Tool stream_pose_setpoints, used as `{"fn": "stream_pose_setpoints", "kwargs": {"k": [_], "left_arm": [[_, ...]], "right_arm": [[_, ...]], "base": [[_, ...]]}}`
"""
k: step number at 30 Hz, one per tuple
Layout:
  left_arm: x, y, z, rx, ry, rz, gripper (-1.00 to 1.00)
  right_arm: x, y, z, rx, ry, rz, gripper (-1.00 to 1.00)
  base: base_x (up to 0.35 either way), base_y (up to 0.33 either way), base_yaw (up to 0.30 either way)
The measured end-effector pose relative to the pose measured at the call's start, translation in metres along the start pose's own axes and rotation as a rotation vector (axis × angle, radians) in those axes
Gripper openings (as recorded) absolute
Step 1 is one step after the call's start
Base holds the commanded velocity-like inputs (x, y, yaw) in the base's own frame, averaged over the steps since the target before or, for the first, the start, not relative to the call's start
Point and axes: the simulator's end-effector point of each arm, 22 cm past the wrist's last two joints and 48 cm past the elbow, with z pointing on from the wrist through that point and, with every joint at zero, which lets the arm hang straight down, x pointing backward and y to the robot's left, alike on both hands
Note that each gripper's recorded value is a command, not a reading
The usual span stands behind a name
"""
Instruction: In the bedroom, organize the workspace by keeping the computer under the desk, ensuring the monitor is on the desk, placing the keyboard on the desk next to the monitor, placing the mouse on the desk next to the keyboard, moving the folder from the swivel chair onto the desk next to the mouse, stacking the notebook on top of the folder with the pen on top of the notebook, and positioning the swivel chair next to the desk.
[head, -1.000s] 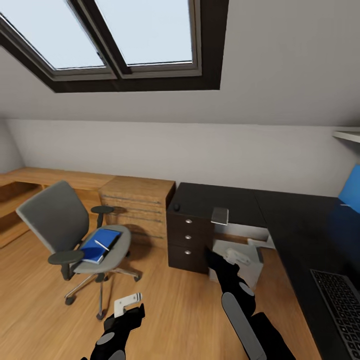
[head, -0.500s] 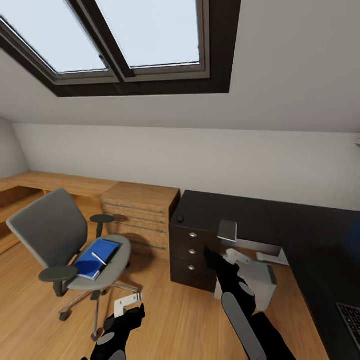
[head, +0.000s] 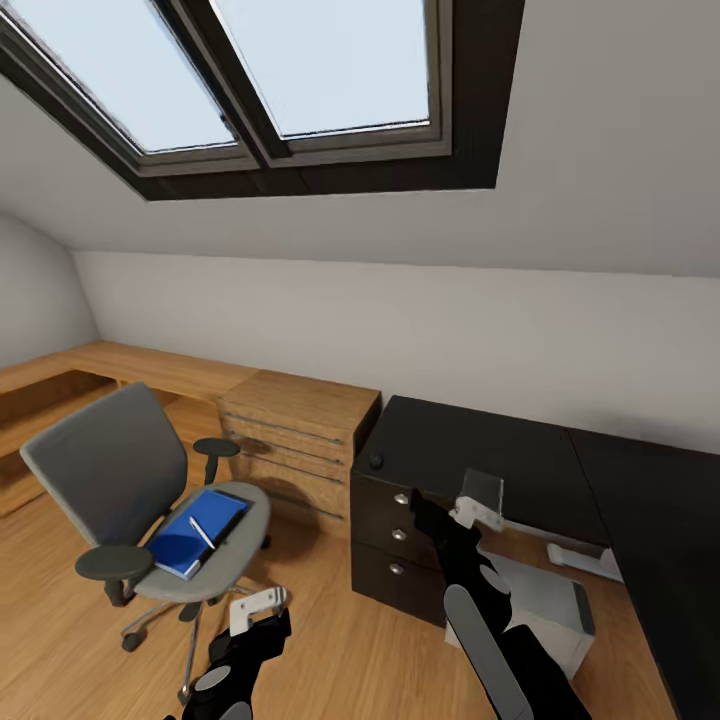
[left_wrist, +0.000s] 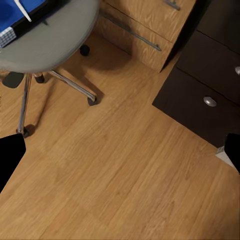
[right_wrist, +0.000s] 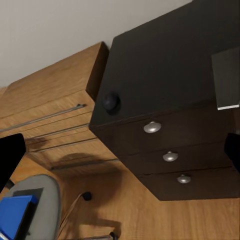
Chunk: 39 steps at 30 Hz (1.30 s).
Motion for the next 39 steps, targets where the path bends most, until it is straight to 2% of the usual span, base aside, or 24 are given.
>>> {"fn": "stream_pose_setpoints", "kwargs": {"k": [22,39], "left_arm": [[0.001,0.0003,0.0006,0.0,0.002,0.001,1.0],[0.0004,-0.001,0.0002,0.004,0.001,-0.001,1.0]], "right_arm": [[0.001,-0.0006,0.0008,0.0,0.001,0.0,1.0],[0.0027,0.0001,0.0009,-0.004,0.004,-0.005,1.0]], "base": [[0.281,-0.2,0.28],[0.287,-0.164,0.032]]}}
